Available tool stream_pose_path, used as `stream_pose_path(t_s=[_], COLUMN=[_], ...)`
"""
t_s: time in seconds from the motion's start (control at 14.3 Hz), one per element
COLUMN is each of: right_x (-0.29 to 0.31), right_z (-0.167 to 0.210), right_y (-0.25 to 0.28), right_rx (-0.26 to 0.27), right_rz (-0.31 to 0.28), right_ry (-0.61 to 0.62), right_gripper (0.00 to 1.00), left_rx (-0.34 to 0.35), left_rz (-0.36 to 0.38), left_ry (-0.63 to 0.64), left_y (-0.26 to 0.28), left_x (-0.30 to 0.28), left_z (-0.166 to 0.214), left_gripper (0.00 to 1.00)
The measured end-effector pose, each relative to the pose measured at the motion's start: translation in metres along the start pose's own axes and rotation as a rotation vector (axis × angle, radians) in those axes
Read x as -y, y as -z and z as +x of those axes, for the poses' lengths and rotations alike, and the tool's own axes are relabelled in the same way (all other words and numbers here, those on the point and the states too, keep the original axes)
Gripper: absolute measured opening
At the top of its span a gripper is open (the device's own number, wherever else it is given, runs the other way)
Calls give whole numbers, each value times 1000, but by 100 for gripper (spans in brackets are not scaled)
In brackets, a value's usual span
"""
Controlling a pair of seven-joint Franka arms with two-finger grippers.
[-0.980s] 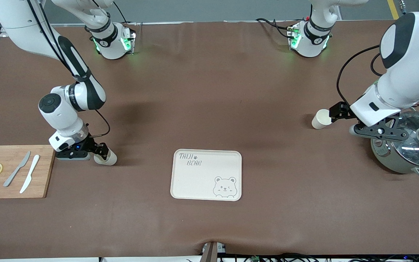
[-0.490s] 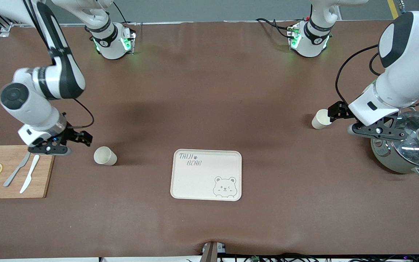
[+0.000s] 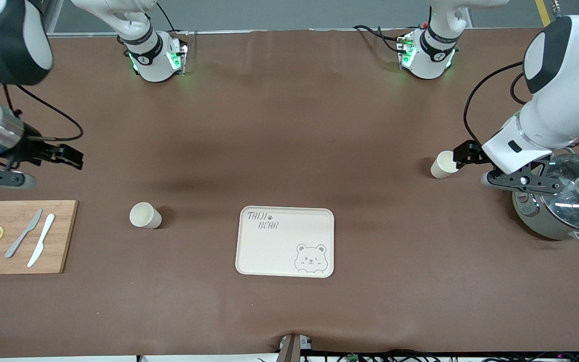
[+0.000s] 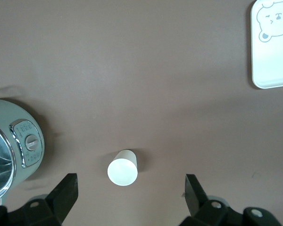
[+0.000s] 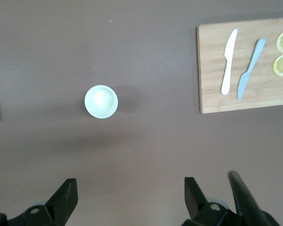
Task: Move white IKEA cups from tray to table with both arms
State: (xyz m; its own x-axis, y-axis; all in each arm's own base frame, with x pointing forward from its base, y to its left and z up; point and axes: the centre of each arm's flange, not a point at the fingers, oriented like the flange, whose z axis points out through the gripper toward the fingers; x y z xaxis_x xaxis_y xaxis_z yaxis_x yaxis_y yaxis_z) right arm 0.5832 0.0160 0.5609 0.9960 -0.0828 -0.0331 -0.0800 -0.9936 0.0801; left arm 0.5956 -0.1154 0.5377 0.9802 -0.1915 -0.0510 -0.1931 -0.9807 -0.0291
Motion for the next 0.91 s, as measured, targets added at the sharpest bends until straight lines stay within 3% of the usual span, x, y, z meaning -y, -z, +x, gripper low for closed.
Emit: stream_pose_path(t_s=[0.63, 0.91], right_x=[-38, -40], right_z=[-4, -12], right_y=[43, 68], right_rx=[-66, -53], right_rz=[2, 2], right_ry=[58, 55], right_gripper=[100, 100], left_rx=[1, 1], left_rz=[0, 0], left_ry=[0, 0], left_y=[0, -1], left_x=[0, 0], left_z=[0, 0], left_gripper=[100, 100])
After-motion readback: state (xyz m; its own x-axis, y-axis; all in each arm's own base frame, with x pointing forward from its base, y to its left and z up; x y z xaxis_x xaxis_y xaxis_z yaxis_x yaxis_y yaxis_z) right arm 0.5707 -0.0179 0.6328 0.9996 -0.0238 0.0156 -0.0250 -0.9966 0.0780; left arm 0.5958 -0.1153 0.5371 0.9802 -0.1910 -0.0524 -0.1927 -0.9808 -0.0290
